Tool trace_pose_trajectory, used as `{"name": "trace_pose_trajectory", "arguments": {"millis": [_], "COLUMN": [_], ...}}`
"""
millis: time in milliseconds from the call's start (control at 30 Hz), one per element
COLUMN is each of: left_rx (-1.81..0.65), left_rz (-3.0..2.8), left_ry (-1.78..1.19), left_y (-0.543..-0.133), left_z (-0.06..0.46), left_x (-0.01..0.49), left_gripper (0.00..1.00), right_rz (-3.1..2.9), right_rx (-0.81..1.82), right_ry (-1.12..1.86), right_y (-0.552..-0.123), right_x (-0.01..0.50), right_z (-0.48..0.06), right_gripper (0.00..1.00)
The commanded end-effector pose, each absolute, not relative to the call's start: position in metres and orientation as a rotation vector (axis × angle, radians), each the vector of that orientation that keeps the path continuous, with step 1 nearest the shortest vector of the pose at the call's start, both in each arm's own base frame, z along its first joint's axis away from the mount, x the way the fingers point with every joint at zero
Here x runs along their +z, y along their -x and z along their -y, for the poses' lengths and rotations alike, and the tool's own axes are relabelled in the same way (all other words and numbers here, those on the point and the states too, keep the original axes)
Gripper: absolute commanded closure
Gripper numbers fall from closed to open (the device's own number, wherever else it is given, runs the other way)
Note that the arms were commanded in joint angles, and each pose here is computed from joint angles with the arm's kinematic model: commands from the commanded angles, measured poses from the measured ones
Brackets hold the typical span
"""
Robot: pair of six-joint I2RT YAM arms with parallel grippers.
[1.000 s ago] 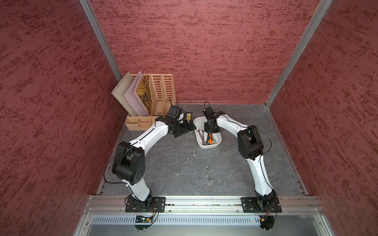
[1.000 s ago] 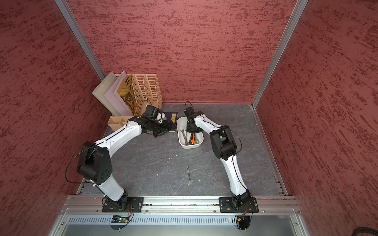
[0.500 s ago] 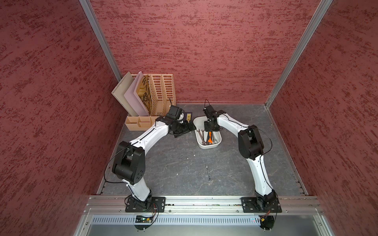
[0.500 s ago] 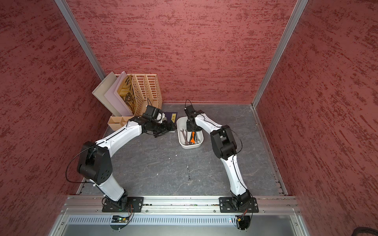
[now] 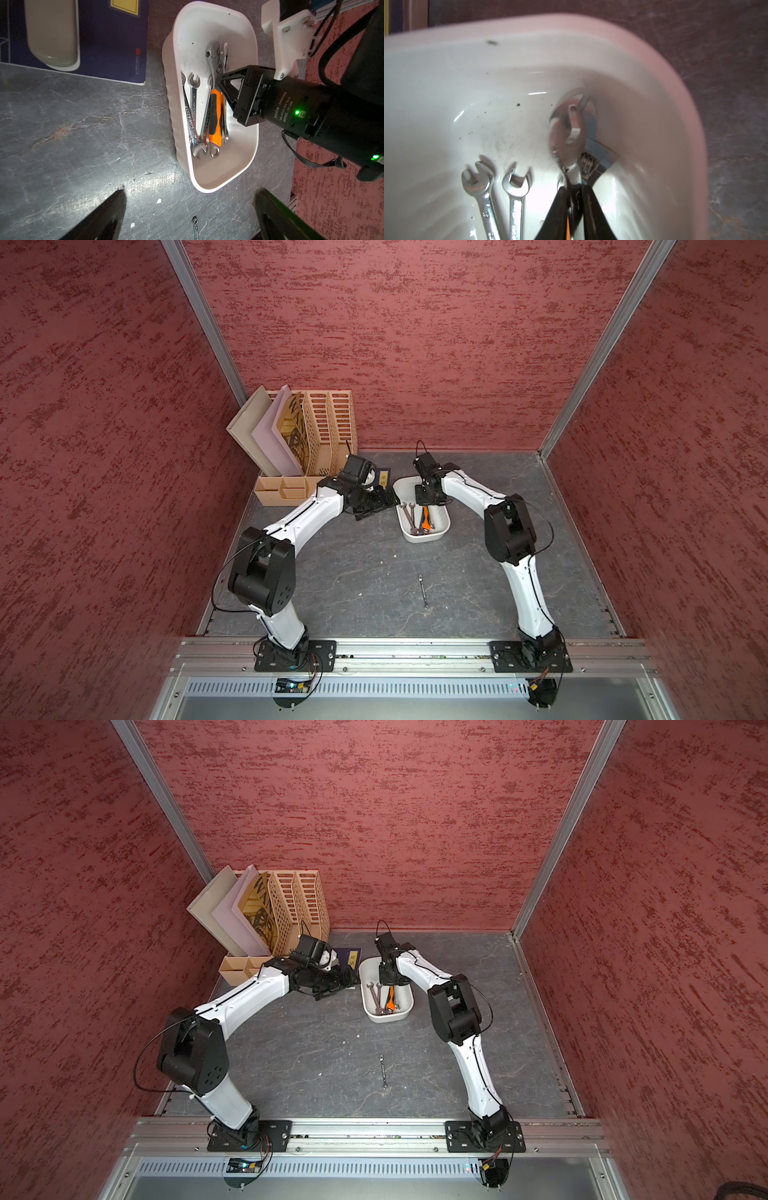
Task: Take out the wrench from the storage box
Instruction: Pick up the wrench from the storage box.
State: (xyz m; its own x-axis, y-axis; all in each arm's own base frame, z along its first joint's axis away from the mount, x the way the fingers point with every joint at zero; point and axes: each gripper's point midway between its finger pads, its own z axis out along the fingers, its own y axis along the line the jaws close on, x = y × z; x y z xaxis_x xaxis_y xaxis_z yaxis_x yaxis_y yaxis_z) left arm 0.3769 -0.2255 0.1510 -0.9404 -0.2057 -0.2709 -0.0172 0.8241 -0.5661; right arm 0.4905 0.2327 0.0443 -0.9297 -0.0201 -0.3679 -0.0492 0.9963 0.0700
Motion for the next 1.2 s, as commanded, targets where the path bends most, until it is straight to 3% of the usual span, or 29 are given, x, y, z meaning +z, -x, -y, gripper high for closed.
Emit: {"name": "trace_pose_trajectory", "arguments": {"millis": [0, 267, 733, 900, 1167], "left_rx": [-0.820, -0.817, -0.779, -0.745, -0.689], "left_rz": [-2.704, -2.706, -2.666, -2.639, -2.589], "left_ry": [0.158, 0.157, 0.142, 0.109, 0.034], "left_y": [-0.376, -0.376, -0.376, -0.372, -0.361], "left_z": [0.227, 0.228, 0.223, 0.225, 0.233], "left_x": [0.141, 0.141, 0.155, 0.165, 0.183], "left_gripper": [0.00, 0.00, 0.00, 0.00, 0.00], "right_rz": [-2.738, -2.727, -2.542, -2.509, -2.539], "right_rx": [0.095, 0.065, 0.211, 0.286, 0.389], "right_ry": [0.024, 0.020, 0.009, 0.017, 0.066], "right_y": [-0.500, -0.500, -0.504, -0.464, -0.348], "right_x": [0.047, 0.052, 0.165, 0.192, 0.186], "right_z": [-0.230, -0.225, -0.235, -0.237, -0.240], "right_gripper": [0.87, 1.00, 1.00, 1.00, 1.00]}}
